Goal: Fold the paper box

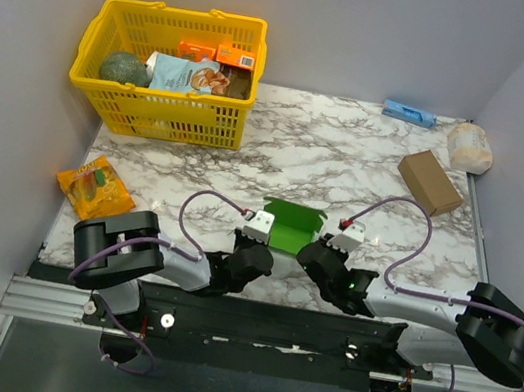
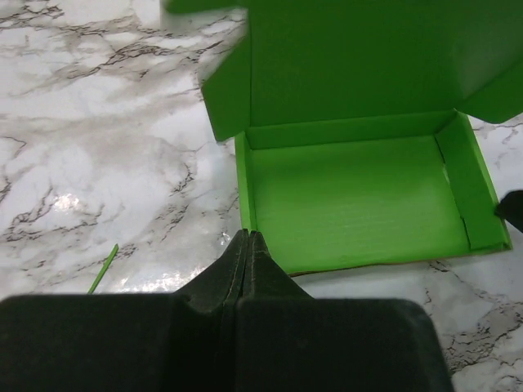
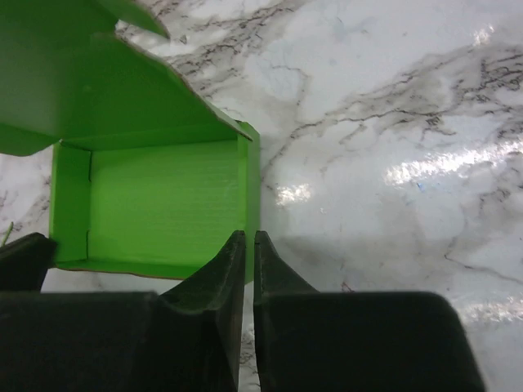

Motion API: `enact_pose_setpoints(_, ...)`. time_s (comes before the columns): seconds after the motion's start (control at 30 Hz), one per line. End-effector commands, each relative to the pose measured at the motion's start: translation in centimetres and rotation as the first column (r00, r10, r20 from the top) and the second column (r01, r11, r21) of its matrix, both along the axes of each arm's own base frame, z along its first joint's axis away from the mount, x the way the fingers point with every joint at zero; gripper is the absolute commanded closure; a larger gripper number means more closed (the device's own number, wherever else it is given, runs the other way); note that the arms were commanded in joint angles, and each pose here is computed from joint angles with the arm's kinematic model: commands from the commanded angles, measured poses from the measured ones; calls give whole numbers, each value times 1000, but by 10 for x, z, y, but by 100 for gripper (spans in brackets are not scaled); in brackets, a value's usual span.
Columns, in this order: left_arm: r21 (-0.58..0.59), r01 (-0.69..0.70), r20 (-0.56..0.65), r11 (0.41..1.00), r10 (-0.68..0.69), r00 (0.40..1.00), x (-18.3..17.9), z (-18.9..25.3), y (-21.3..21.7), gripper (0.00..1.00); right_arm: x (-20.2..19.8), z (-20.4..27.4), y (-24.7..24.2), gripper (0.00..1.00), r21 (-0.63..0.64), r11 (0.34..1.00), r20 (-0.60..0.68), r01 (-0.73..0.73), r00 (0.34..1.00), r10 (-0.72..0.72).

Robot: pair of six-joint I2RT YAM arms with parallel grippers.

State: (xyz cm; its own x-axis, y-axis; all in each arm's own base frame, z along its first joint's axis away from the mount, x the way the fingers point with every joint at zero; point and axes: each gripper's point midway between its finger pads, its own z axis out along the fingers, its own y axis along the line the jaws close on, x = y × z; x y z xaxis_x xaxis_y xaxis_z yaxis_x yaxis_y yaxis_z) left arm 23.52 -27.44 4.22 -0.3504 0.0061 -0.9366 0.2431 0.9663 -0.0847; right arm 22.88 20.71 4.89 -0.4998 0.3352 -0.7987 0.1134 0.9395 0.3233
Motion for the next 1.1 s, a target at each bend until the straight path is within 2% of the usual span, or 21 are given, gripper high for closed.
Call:
enact_pose_setpoints(0.0,207,-71,-28,976,79,997,-8,-30,41,100,-20,-7,-21,76,-70,997,-55,-7,998,3)
enact_pose_setpoints(0.2,205,-74,-21,976,80,997,-7,-26,40,100,-39,3,-26,48,-28,999,-70,-43,997,41)
enact_pose_setpoints(0.27,204,-70,-18,976,76,997,-7,-26,39,100,-41,6,-27,44,-27,996,-65,-79,995,77)
enact_pose_setpoints(0.4,210,-64,-12,975,68,998,-7,-23,39,100,-41,27,-24,28,7,992,-15,-126,992,126)
enact_pose_setpoints(0.53,207,-41,3,977,41,999,-5,-9,32,100,-37,50,-18,18,-11,981,25,-193,981,193)
enact_pose_setpoints(0.6,181,-9,9,984,7,1000,-5,5,26,100,-35,63,-7,17,6,971,20,-238,971,238)
enact_pose_setpoints(0.67,150,23,21,988,-27,999,-6,22,21,96,-29,64,-4,15,-31,962,3,-272,962,272)
enact_pose_setpoints(0.7,142,37,24,989,-41,999,-7,27,20,92,-28,76,10,15,1,948,5,-319,948,319)
enact_pose_setpoints(0.73,139,76,12,987,-78,997,-11,29,17,80,-22,78,10,15,-36,936,7,-351,936,352)
enact_pose_setpoints(0.8,107,89,33,990,-93,995,-13,48,20,64,-16,89,27,14,-40,906,2,-421,907,422)
enact_pose_setpoints(0.83,109,108,24,988,-112,993,-17,49,23,47,-10,92,26,14,-62,900,1,-430,902,431)
enact_pose_setpoints(0.87,62,124,48,990,-127,991,-19,66,24,38,-7,94,29,13,-63,894,-4,-444,896,444)
enact_pose_setpoints(0.93,76,175,40,982,-178,983,-27,70,31,19,-1,104,39,13,-58,872,11,-486,873,487)
enact_pose_setpoints(1.0,10,267,50,964,-268,962,-39,91,28,14,1,115,51,13,-59,839,51,-540,838,543)
enact_pose_setpoints(1.03,24,282,22,959,-282,959,-45,87,34,11,2,121,57,13,-106,802,75,-588,799,596)
enact_pose_setpoints(1.07,-34,299,41,954,-298,954,-51,103,37,7,1,125,62,12,-129,772,93,-623,767,634)
